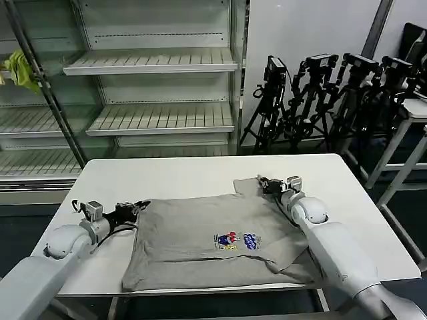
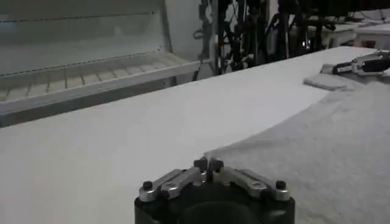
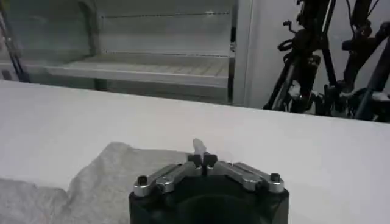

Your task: Fold and organize the clothes.

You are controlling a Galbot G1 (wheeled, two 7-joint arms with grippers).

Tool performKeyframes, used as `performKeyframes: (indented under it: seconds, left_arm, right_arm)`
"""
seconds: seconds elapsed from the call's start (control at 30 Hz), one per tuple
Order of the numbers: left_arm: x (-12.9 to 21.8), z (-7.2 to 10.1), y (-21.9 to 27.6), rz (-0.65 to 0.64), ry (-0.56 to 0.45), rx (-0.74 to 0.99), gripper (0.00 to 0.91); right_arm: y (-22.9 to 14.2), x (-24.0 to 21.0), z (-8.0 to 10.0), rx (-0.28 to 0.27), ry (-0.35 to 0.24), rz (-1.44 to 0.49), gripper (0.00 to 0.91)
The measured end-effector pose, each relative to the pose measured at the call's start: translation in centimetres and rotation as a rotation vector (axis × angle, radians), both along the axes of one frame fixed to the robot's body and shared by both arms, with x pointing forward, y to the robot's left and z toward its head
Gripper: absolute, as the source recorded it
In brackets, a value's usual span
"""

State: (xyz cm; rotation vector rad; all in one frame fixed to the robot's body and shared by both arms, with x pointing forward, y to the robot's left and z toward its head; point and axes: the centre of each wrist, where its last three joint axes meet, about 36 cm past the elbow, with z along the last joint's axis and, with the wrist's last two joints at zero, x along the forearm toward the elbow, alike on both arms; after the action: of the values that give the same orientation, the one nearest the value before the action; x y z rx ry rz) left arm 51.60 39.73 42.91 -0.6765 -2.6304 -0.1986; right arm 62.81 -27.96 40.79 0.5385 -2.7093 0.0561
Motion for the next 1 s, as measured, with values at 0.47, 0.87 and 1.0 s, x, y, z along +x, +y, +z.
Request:
performKeyframes:
  seconds: [0.47,0.87,1.0]
  left_arm:
    - [-2.1,2.1,0.2,-0.013,-0.027,-0.011,0.06]
    - [-5.2,4.4,0.0,-0.042,-0.052,-0.018,0.06]
    - [-6.5,5.3,-0.1,-0.053,-0.064,-0.018,0.06]
  right_arm:
    - [-1.6,-2.4,4.4,0.07,-0.092,-0.019,0.0]
    - [-3.6,-7.1,7.0,0.09,-0.147,0.001,0.0]
    - [-4.0,-9.4,7.5,0.083,-0.162,0.022,0.0]
